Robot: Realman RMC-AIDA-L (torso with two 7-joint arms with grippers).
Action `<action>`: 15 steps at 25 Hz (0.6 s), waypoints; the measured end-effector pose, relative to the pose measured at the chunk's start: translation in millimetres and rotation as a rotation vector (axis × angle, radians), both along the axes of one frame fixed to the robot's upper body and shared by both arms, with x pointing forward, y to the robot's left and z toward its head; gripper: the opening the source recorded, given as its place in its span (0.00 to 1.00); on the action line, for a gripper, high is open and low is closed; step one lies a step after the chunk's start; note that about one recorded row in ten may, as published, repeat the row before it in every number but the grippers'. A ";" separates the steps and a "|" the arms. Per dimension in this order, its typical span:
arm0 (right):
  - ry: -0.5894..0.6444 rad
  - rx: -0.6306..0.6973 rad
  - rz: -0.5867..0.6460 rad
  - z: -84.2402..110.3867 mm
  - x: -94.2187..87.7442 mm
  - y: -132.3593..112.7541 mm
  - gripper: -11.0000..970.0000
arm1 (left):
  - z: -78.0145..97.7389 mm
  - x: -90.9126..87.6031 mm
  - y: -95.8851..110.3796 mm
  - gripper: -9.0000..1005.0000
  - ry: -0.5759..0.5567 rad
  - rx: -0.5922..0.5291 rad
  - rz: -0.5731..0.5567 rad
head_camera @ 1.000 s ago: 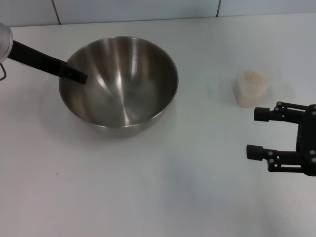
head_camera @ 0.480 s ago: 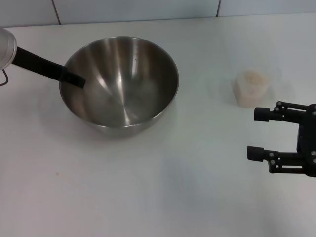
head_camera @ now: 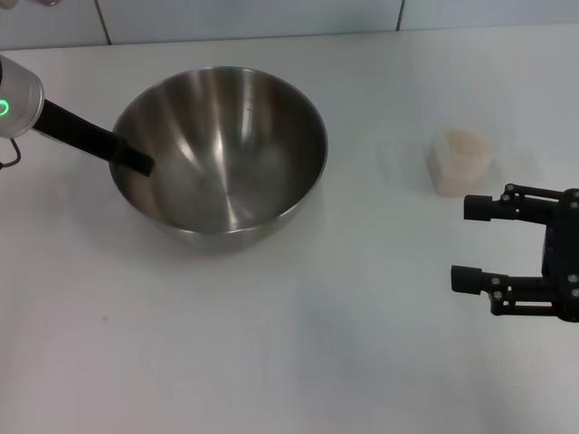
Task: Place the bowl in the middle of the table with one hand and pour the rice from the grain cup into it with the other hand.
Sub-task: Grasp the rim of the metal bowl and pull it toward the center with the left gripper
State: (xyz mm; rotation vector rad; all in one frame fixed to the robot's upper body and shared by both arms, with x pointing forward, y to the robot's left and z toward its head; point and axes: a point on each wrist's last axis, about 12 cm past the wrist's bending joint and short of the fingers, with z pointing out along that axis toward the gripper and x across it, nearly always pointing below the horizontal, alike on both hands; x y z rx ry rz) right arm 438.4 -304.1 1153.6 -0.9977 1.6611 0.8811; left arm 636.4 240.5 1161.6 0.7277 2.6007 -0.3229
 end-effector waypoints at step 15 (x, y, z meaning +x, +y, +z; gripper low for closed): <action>-0.005 0.006 -0.005 -1.5 2.4 -2.3 0.81 | -2.8 -1.1 -1.6 0.32 0.019 0.035 0.003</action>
